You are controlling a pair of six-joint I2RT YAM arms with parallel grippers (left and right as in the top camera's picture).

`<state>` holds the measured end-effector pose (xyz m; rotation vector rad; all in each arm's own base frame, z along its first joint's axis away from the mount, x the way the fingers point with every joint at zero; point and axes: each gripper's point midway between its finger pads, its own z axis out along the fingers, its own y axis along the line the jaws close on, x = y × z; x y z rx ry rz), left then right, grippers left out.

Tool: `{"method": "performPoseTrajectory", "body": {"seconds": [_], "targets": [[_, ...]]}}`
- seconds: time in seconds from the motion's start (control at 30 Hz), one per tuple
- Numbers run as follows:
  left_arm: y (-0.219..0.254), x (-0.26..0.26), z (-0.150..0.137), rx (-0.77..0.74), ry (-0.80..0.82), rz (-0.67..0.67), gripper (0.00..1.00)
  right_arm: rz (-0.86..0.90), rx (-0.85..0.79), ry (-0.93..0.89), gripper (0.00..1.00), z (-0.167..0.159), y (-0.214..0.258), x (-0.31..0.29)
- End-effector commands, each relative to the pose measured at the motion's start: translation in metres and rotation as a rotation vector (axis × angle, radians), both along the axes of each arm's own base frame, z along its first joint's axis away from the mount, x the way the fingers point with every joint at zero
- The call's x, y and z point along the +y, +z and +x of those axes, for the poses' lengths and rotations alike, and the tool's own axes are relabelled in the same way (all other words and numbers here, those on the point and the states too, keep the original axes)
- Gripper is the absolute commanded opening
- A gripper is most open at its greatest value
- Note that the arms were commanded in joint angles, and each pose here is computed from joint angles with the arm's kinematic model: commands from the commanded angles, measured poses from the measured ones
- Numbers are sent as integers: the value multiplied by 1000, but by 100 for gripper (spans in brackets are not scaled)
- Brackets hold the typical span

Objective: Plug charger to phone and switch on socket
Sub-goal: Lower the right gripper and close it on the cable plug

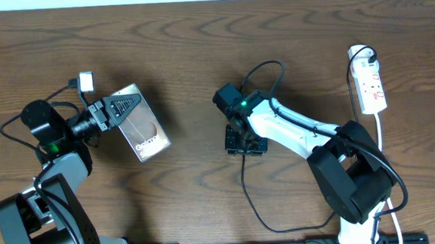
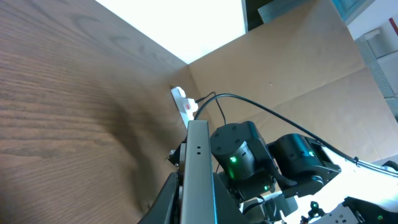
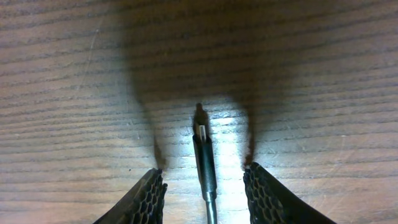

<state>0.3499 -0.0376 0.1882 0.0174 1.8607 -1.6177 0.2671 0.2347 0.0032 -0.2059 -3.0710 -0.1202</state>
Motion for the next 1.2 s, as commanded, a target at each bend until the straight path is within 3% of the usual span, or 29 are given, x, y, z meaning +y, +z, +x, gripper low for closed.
{"method": "performPoseTrajectory", "body": {"seconds": [0.0,0.77,1.17], "targets": [[11,0,-2,-42,-24,13,8,-20,-3,2,41,-2,-3,-2],[11,0,-2,-42,-24,13,8,-26,2,-4,39,-7,-9,-3],[11,0,-2,-42,-24,13,8,-29,-4,-4,33,-6,-9,-4]]}}
